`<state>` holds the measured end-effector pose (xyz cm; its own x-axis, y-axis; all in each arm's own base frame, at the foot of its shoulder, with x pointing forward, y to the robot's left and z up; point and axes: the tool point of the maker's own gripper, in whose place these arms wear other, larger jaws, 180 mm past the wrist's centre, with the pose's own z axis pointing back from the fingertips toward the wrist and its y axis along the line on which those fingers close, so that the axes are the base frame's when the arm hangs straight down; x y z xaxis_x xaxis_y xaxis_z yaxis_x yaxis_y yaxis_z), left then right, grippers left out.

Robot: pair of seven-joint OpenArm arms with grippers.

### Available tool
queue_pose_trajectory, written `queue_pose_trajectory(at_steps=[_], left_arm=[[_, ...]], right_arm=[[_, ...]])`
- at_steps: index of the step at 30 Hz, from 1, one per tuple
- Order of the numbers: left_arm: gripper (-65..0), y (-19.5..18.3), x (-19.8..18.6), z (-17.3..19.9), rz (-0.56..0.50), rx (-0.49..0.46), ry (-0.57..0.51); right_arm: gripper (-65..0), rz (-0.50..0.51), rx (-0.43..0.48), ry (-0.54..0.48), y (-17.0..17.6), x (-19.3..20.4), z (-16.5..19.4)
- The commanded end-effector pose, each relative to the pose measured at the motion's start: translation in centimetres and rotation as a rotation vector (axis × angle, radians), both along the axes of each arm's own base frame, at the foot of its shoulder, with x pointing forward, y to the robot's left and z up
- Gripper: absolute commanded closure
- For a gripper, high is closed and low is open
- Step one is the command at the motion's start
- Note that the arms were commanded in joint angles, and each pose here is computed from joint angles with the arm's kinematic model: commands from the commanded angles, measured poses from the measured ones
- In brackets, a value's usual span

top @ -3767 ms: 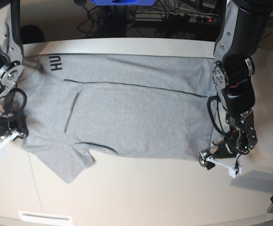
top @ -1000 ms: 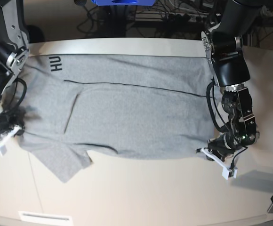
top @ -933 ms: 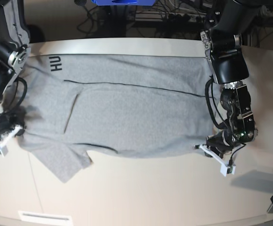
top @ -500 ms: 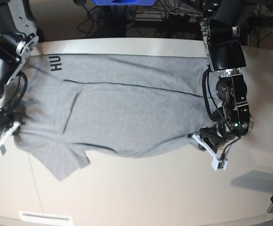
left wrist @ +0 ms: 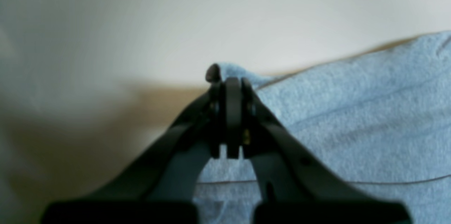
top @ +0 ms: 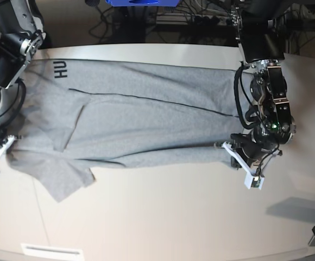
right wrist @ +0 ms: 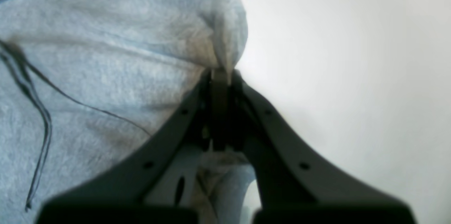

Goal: Fold the T-shirt properly
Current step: 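Lift the hem with both grippers and fold it onto the shoulder edge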

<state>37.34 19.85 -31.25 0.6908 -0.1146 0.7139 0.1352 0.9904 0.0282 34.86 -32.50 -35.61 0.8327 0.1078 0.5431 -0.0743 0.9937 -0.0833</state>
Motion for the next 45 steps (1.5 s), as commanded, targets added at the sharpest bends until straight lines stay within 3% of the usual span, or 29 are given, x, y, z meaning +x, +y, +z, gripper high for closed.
queue_pose_trajectory(at_steps=[1,20,45], left_arm=[[0.0,0.3,0.7,1.9,0.001,0.008,-0.062],[0.0,1.6,1.9,4.6,0.009,0.048,-0.128],[0.0,1.2,1.8,5.9,0.0,0.052,-0.171]], right_arm=[[-0.3,-0.007,-0.035,-0.056,-1.1,0.9,2.2],[-0.4,0.011,0.01,-0.081,1.2,1.9,1.9],[-0.3,0.004,-0.041,-0.104,-0.1,1.7,3.4]])
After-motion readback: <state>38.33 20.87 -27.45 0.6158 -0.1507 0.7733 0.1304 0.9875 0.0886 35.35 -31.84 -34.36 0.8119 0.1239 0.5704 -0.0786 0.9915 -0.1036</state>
